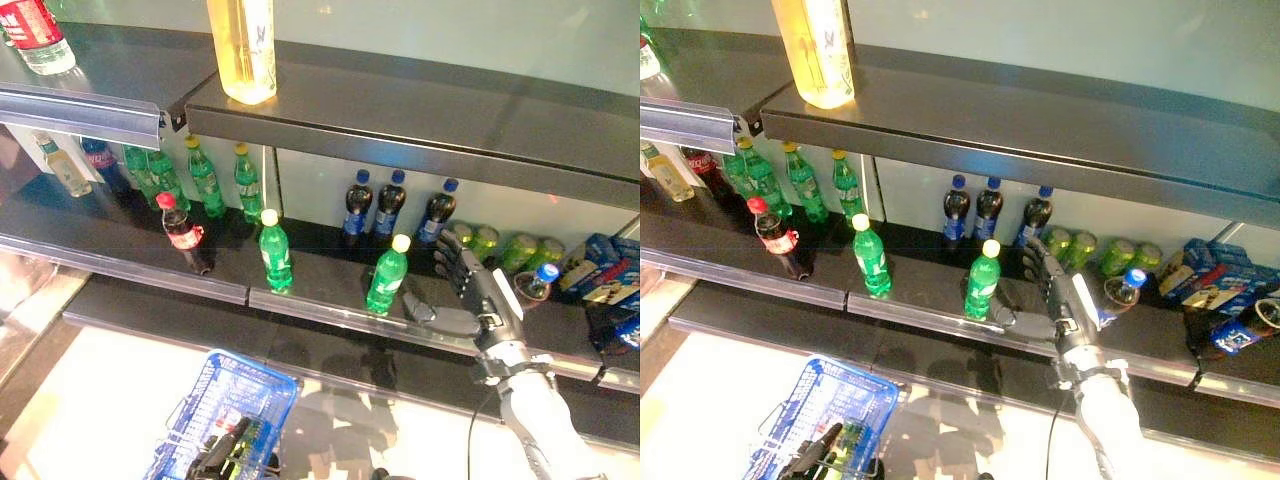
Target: Pick up the drink and place into the basket.
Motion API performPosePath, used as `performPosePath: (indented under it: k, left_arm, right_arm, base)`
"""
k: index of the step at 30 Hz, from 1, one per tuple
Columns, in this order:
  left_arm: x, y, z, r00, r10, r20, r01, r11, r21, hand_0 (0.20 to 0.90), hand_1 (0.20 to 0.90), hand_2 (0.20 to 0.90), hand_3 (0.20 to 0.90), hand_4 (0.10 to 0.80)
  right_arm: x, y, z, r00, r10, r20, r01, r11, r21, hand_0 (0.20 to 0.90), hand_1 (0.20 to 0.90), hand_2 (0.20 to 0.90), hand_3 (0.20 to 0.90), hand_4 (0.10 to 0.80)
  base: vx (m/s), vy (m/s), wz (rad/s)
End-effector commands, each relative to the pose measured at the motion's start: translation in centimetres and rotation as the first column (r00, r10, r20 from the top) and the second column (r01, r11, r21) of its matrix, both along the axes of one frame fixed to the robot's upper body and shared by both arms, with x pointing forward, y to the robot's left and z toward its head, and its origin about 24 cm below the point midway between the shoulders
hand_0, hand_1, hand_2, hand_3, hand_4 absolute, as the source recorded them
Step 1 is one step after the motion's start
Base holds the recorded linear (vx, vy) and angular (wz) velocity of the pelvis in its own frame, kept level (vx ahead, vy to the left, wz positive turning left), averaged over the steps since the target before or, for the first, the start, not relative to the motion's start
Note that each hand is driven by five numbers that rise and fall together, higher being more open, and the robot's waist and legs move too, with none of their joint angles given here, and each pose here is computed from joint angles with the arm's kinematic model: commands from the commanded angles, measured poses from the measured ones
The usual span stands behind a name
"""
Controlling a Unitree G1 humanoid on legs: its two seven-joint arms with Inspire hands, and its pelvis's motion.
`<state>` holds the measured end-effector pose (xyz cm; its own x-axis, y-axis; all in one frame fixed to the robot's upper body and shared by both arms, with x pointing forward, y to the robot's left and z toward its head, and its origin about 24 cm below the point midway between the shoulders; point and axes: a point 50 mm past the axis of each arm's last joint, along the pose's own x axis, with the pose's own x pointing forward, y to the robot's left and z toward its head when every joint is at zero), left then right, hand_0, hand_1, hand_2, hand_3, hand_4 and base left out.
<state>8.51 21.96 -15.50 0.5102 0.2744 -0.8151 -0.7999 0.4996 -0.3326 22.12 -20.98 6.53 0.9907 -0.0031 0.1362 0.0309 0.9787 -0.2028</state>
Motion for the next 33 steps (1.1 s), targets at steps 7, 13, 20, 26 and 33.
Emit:
performPosePath:
  k: [7, 13, 20, 26, 33]
  left_arm:
    - [2.2, 0.8, 1.9, 0.982, -0.032, 0.188, 0.014, 0.995, 0.097, 0.3, 0.3, 0.3, 0.2, 0.1]
    - [4.6, 0.0, 2.9, 0.957, -0.07, 0.281, 0.044, 0.994, 0.098, 0.3, 0.3, 0.3, 0.2, 0.1]
    - [8.7, -1.0, 4.6, 0.908, -0.108, 0.406, 0.071, 0.992, 0.104, 0.3, 0.3, 0.3, 0.2, 0.1]
    - [9.6, -1.3, 4.9, 0.891, -0.127, 0.437, 0.094, 0.991, 0.097, 0.3, 0.3, 0.3, 0.2, 0.1]
    - [10.8, -1.2, 5.4, 0.877, -0.128, 0.463, 0.095, 0.991, 0.094, 0.3, 0.3, 0.3, 0.2, 0.1]
  right_arm:
    - [0.2, 0.1, 4.6, 0.937, -0.14, 0.32, 0.148, 0.989, -0.001, 0.9, 0.9, 0.9, 0.9, 0.8]
    - [1.3, 0.7, 5.0, 0.929, -0.143, 0.34, 0.146, 0.989, 0.017, 0.9, 0.9, 0.9, 0.9, 0.8]
    - [4.8, 2.1, 8.1, 0.866, -0.222, 0.448, 0.182, 0.974, 0.132, 0.9, 0.9, 0.9, 0.9, 0.8]
    - [6.5, 3.7, 11.0, 0.831, -0.193, 0.522, 0.14, 0.98, 0.139, 0.9, 0.9, 0.9, 0.9, 0.8]
    - [8.0, 5.0, 13.3, 0.809, -0.219, 0.546, 0.138, 0.973, 0.185, 0.9, 0.9, 0.9, 0.9, 0.8]
  base:
    - [-0.013, 0.046, -0.02]
    - [-0.075, 0.004, -0.01]
    - [-0.115, 0.008, 0.01]
    - [-0.04, 0.042, 0.05]
    - [-0.001, 0.0, 0.04]
